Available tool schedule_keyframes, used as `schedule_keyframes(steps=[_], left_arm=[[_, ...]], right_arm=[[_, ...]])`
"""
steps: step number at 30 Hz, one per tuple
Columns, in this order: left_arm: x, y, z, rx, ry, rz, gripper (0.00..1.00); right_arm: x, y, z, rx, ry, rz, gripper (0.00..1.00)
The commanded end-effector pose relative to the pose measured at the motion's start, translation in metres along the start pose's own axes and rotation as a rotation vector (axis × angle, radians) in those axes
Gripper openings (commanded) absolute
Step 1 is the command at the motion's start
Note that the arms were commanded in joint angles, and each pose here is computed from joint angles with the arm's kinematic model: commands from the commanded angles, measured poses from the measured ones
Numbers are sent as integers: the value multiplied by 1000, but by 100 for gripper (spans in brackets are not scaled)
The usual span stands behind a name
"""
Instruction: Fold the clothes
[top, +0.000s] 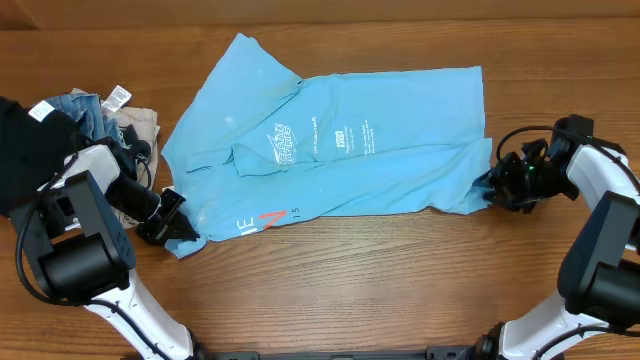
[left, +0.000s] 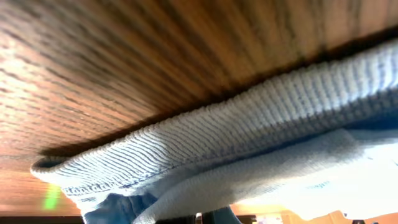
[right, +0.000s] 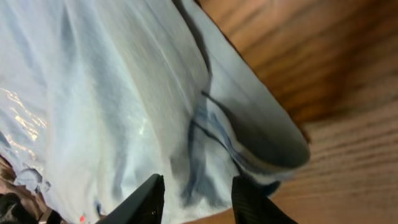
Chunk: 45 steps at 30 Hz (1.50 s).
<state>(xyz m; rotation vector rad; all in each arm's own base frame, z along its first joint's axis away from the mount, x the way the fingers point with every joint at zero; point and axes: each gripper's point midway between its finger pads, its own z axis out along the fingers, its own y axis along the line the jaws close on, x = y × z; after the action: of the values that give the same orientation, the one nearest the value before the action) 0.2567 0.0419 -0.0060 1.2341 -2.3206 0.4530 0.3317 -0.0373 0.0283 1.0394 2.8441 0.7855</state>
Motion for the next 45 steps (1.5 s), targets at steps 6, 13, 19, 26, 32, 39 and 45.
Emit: schedule_keyframes(steps=[6, 13, 19, 26, 32, 39, 45], left_arm=[[-30, 27, 14, -143, -84, 17, 4], [-30, 25, 14, -134, -80, 45, 4], [-31, 24, 14, -129, -86, 62, 4], [-33, 23, 14, -124, -90, 76, 4], [-33, 22, 14, -121, -90, 95, 4], [-33, 22, 14, -120, -91, 95, 4], [-31, 21, 15, -114, -80, 103, 4]], right_arm=[[-15, -13, 2, 61, -101, 15, 38], [-36, -10, -5, 46, -173, -226, 35], [-37, 5, -6, -14, -178, -398, 40], [-20, -12, -2, 57, -104, -352, 39], [-17, -14, -2, 63, -89, -341, 33], [-7, -4, -1, 0, -52, -338, 33], [-11, 6, 6, 16, -81, -399, 29]])
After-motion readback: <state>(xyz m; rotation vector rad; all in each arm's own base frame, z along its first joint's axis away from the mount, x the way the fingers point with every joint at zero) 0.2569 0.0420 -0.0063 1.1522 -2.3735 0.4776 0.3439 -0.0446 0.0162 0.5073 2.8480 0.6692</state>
